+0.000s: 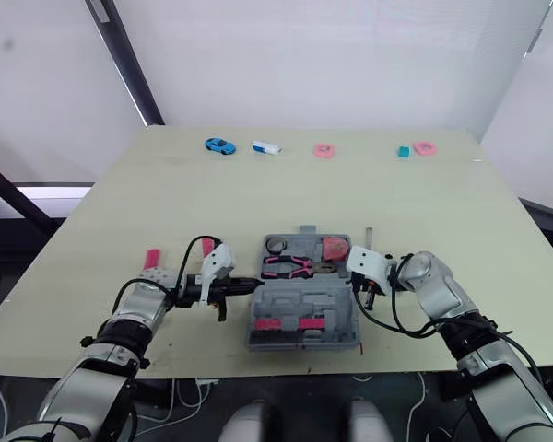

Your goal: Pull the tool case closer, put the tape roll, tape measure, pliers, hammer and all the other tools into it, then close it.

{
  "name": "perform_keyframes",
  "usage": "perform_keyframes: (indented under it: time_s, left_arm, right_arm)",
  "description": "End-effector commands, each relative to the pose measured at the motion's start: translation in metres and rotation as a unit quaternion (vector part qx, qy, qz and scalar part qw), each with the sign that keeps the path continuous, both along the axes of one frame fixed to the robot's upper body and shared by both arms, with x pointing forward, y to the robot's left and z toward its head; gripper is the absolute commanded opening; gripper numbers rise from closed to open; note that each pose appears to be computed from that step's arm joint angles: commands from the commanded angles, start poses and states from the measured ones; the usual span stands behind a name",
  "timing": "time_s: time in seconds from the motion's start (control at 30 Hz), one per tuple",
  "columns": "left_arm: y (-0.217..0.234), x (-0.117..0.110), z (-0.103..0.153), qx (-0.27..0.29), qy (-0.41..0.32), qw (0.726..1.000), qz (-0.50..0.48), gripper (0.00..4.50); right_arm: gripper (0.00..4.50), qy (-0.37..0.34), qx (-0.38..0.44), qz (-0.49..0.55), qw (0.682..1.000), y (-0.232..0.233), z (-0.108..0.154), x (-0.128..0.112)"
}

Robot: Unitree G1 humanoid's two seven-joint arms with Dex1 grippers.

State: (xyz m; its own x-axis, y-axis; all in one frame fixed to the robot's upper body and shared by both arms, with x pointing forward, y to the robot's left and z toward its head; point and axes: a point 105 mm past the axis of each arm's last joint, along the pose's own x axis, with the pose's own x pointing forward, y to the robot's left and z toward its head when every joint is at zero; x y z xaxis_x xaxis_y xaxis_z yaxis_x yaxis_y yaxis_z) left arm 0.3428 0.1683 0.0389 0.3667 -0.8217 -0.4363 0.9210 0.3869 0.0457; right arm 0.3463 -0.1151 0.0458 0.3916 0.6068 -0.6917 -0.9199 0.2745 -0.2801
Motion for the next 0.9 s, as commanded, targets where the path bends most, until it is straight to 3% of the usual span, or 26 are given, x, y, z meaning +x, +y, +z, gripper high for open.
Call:
perform_keyframes:
  time_s: [0.03, 0.9]
  left_arm:
    - [-0.0067, 0.0067, 0.0099, -0.005, -0.027, 1.000, -0.005, 0.06]
    - [-0.0112, 0.0042, 0.0075, -0.008, -0.025, 1.000, -0.013, 0.06]
  right_arm:
    - [0.00, 0.000, 0.001, 0.008, 1.000, 0.0071, -0.0025, -0.0020]
    - [0.00, -0.003, -0.007, -0.001, 1.000, -0.0008, -0.0022, 0.0018]
